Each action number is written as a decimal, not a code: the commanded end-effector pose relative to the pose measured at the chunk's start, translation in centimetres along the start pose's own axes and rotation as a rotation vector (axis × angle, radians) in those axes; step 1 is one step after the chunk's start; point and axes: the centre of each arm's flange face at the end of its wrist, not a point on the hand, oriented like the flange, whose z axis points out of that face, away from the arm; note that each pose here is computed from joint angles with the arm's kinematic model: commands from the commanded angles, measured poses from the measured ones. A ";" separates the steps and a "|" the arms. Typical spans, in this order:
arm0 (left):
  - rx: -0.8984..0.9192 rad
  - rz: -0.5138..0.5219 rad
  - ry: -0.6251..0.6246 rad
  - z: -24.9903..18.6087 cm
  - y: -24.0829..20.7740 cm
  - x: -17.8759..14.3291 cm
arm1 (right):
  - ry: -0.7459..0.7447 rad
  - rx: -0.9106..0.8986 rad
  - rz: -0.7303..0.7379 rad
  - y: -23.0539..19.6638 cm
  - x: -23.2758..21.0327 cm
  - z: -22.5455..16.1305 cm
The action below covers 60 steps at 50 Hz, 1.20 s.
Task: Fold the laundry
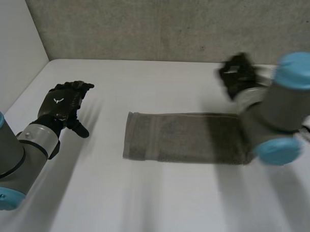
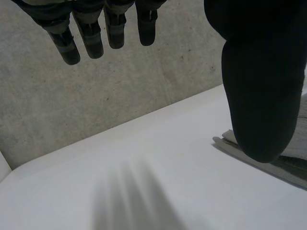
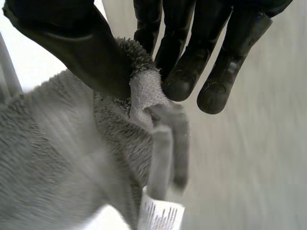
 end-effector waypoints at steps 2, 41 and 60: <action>0.006 0.003 0.005 0.0 0.0 0.2 | -0.289 0.252 -0.034 -8.3 -14.4 -5.5; 0.056 0.023 0.187 0.8 -0.1 6.8 | -0.297 -0.235 0.600 7.9 -6.4 -6.6; 0.099 0.019 0.110 0.0 -2.0 5.3 | -0.184 0.038 0.060 -2.3 -6.6 -5.0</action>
